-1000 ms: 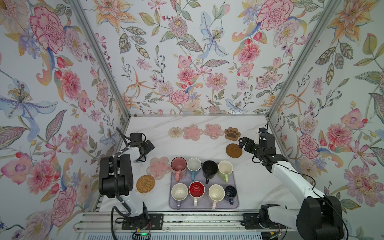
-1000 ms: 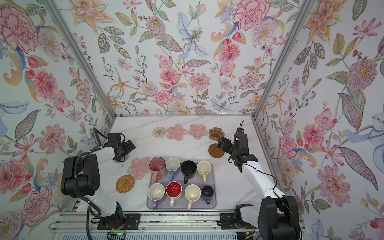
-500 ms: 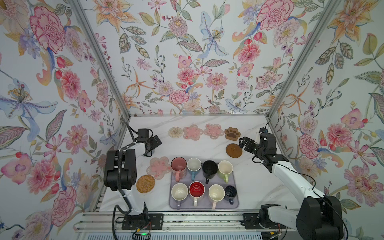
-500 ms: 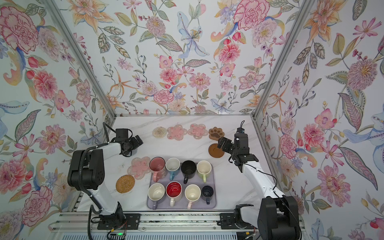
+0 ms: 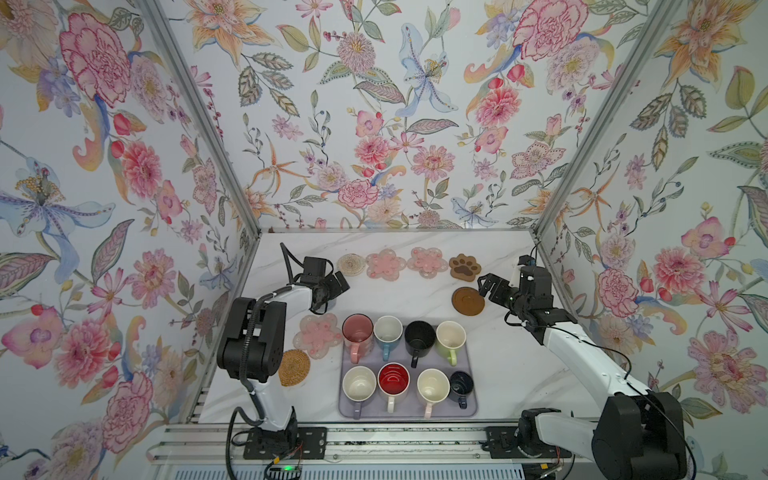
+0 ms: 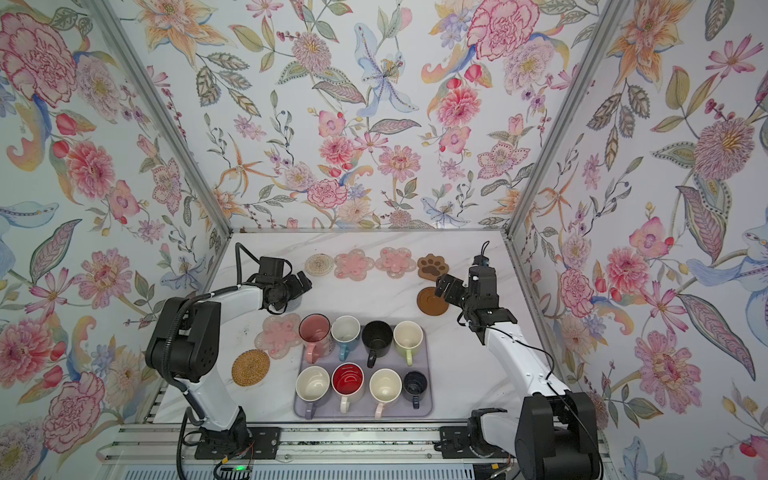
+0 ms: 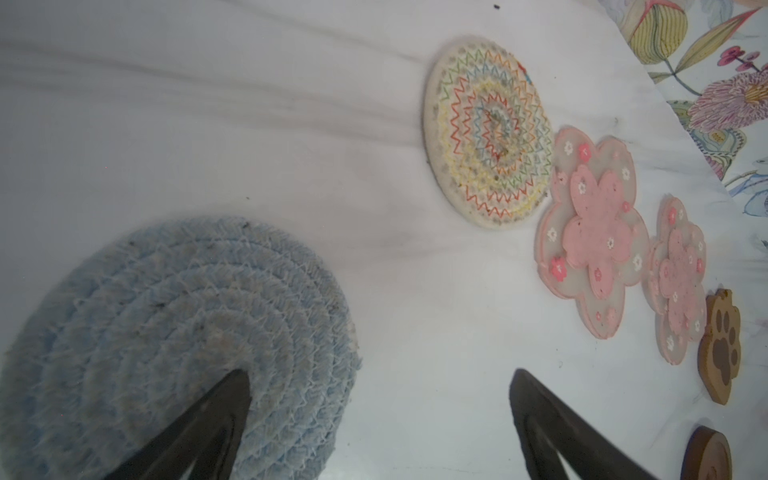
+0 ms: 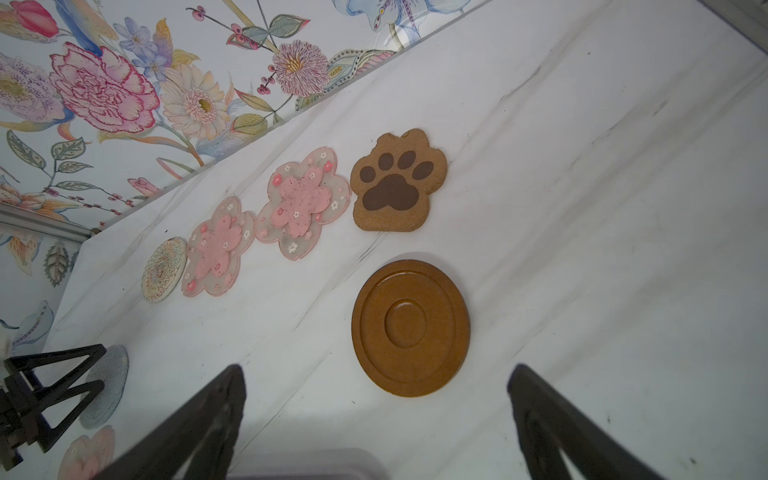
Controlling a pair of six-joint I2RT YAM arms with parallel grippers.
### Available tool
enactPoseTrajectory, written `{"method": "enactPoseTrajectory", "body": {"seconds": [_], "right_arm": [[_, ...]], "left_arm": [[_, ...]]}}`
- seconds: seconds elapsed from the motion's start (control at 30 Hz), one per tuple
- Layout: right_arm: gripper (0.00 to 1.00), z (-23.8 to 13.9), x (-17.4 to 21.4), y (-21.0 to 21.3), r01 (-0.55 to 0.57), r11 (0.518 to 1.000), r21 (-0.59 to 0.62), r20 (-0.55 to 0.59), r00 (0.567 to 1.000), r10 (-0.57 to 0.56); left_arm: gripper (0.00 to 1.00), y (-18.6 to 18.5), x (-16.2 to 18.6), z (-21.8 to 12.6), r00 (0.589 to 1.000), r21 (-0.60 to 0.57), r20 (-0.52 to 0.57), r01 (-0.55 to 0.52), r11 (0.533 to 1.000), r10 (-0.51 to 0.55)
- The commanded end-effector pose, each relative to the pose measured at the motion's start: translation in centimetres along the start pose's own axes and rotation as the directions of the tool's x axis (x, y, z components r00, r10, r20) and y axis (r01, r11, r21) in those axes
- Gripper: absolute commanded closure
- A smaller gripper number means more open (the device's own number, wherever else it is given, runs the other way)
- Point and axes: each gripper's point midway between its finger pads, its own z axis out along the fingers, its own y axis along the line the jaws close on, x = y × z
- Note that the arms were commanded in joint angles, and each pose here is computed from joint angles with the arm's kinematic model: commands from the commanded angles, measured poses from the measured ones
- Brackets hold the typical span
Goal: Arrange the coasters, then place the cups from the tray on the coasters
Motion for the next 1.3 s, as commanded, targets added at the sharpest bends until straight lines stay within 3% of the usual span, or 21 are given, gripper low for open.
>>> {"method": "enactPoseTrajectory", "body": {"seconds": [0.0, 1.27], "right_arm": [[0.01, -0.2, -0.1, -0.2, 0.007, 1.000, 0.003, -0.005, 1.000, -0.007], [0.01, -0.2, -0.1, -0.7, -0.003, 1.000, 0.003, -0.003, 1.000, 0.003]], "left_arm": [[0.01, -1.5, 1.4, 0.8, 0.999, 0.020, -0.038, 0.012, 1.000, -0.011], [0.01, -16.5, 8.8, 3.8, 0.983, 0.238, -0.129, -0.098, 0.966, 0.131]]}}
